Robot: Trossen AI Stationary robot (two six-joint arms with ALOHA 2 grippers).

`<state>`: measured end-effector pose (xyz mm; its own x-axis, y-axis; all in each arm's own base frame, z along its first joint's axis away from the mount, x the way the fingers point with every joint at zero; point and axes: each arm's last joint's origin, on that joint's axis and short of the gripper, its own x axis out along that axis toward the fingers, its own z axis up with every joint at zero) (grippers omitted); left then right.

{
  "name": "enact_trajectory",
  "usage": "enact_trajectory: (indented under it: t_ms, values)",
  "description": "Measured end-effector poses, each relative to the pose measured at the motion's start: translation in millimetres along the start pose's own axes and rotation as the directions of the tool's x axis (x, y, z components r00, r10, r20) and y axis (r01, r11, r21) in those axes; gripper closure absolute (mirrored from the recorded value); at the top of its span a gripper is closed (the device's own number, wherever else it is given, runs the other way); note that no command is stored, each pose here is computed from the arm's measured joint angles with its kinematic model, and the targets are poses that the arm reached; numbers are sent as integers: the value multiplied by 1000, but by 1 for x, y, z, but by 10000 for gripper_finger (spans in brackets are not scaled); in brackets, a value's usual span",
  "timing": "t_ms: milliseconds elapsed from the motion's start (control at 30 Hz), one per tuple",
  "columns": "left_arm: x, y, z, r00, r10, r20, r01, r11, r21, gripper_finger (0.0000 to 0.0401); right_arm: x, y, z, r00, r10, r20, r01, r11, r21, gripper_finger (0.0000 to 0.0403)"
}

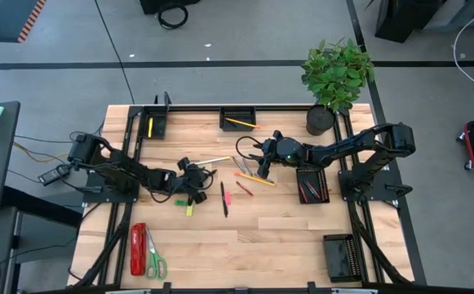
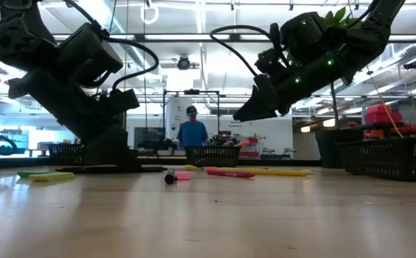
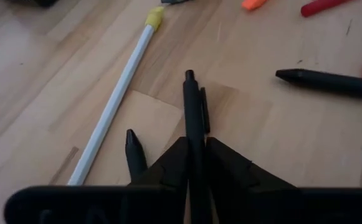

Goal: Sort crayons/erasers/pens/pencils in bins
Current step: Put the black pen into the top left black bin

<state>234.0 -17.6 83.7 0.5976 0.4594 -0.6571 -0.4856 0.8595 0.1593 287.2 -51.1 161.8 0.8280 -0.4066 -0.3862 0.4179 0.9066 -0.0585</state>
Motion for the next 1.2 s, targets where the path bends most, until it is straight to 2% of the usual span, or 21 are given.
enact_trajectory:
  t_ms: [133,333,467,667,767,900,1033,1200]
  values:
    - [3,-1,-2,1000,-8,-2,8,1000,-30,343,0,0,-1,1000,0,-6,0,1000,-2,210]
    - [0,-1,2,1000,-21,12,22,1000,-16,334,0,0,-1,1000,-1,-11,1,1000,-3,210]
    - [-8,2,13,999,-39,36,38,999,31,362,0,0,-1,1000,-1,-11,1,1000,-7,210]
    - [-30,8,35,994,-35,108,34,999,5,363,0,0,-1,1000,-1,-13,1,1000,-19,210]
    - [-44,17,44,988,21,151,-22,1000,3,354,0,0,-1,1000,-1,-14,1,1000,-26,210]
    - [-58,40,45,979,162,122,-165,986,16,351,0,0,-2,1000,-1,-18,0,1000,-28,210]
    - [-71,61,45,966,244,91,-243,970,-20,362,0,0,-2,1000,-1,-18,1,1000,-28,210]
    - [-81,87,48,925,370,86,-366,929,-61,357,0,0,-2,1000,4,-17,-4,1000,-25,210]
